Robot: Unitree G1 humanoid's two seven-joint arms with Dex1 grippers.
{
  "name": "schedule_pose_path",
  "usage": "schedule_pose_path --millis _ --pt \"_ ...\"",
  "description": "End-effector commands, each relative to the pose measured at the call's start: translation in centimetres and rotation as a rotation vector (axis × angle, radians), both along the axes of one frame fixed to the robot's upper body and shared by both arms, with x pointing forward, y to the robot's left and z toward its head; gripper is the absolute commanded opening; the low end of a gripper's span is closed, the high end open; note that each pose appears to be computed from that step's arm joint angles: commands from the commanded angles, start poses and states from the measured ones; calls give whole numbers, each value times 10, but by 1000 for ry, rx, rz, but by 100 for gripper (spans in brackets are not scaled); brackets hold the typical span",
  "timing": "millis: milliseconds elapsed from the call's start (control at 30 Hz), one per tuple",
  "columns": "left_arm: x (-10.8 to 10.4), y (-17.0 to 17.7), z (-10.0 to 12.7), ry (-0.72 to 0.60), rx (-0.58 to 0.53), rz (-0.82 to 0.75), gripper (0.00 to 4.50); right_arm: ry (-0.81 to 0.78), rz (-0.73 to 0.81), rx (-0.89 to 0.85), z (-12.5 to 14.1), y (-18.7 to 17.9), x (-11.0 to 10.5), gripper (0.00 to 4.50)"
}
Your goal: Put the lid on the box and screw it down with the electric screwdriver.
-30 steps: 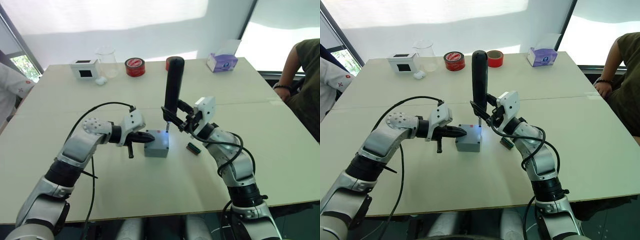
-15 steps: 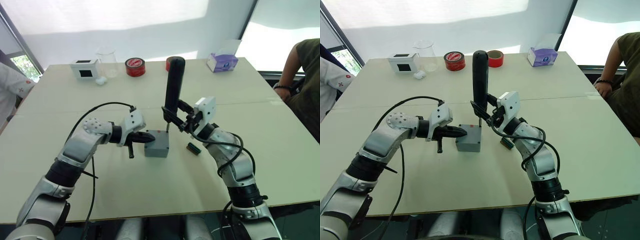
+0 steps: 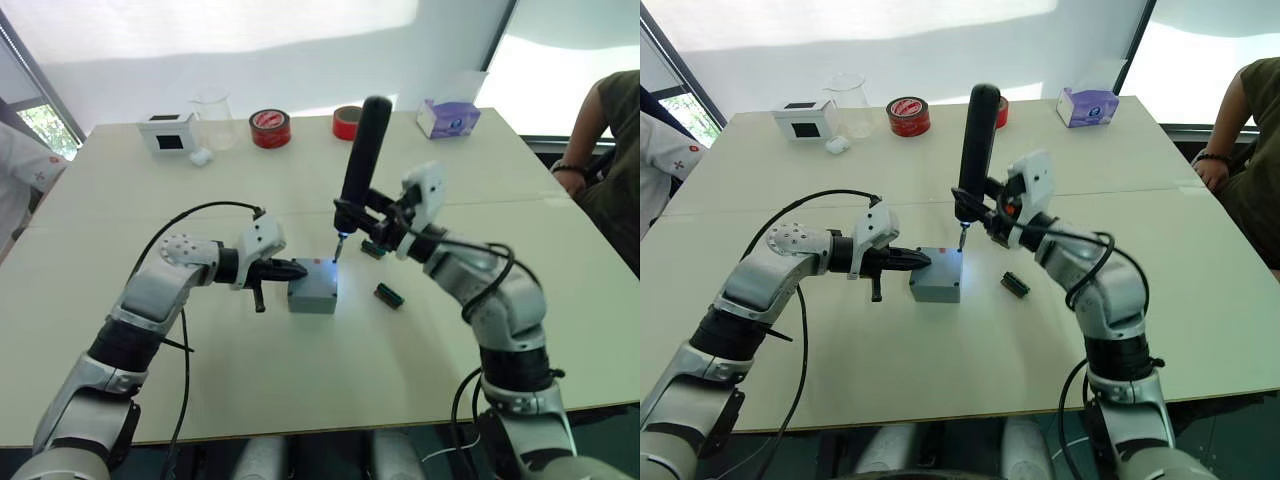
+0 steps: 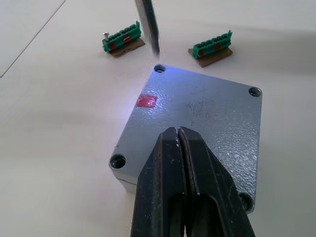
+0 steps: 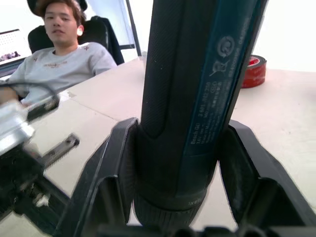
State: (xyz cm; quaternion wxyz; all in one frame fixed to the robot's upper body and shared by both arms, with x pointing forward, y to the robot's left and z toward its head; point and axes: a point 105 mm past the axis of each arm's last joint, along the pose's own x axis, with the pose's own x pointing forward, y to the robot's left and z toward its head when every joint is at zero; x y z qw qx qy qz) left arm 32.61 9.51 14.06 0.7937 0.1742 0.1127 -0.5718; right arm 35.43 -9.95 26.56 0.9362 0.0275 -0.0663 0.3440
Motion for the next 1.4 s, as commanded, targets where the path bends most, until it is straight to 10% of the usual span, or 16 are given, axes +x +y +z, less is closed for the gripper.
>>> schedule_pose_path --millis 33,200,333,567,900,1133,1400 --pt "3 1 6 19 -110 57 0 -108 -64 65 66 -30 -9 182" --pt "26 12 33 -154 -232 279 0 124 -219 41 47 -75 4 182" --pt "-10 -1 47 71 -456 119 0 539 -449 -228 -37 -146 -1 182" --pt "-62 -6 32 111 -167 -97 0 994 -416 -218 -92 -182 -32 182" --pt "-66 -17 31 107 -145 -166 0 1010 -444 -377 -113 -197 -16 182" --pt "-52 -13 31 78 -132 -129 0 992 -430 -466 -123 -209 -11 427" --pt "-37 14 35 56 -112 -28 0 713 -359 -543 -76 -196 5 442"
